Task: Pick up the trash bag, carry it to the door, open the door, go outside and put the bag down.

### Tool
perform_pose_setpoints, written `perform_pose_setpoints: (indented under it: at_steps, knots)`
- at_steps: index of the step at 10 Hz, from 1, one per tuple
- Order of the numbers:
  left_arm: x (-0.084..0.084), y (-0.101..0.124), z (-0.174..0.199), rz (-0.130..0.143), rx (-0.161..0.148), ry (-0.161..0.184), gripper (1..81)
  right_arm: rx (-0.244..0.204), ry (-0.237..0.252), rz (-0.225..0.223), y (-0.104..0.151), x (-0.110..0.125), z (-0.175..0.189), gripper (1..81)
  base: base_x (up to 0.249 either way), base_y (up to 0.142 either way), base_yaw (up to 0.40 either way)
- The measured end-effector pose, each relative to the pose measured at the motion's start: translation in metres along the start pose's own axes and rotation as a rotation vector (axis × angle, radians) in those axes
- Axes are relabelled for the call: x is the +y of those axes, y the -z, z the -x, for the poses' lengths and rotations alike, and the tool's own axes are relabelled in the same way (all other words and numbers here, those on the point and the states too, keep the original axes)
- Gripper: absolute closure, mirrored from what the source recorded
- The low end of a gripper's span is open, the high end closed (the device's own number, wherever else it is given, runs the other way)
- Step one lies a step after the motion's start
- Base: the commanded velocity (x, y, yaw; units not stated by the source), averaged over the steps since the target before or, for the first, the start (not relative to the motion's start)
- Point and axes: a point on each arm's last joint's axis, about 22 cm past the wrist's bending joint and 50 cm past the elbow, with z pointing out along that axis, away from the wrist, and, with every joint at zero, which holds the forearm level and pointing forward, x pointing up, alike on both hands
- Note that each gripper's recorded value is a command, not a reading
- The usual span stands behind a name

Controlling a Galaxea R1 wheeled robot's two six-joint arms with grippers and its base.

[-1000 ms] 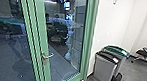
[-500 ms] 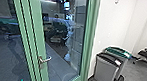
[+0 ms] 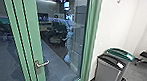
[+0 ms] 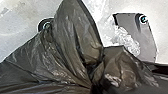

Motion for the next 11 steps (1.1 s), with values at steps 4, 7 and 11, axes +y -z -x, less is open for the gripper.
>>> perform_pose_setpoints:
  at_steps: [4, 7, 11]
  knots:
    - [0.0001, -0.0001, 0.0011, 0.0, -0.001, 0.0, 81.1, 0.0, 0.0, 0.0, 0.0, 0.0, -0.0004, 1.0, 0.16, 0.0, 0.0]
    - [-0.0002, 0.0, 0.0016, 0.0, -0.002, 0.0, 81.1, 0.0, 0.001, 0.0, -0.0001, -0.0002, 0.0002, 1.0, 0.137, 0.0, 0.0]
    - [0.0002, 0.0, 0.0016, 0.0, -0.002, 0.0, 81.1, 0.001, 0.001, 0.0, -0.0001, -0.0002, -0.0003, 1.0, 0.131, 0.0, 0.0]
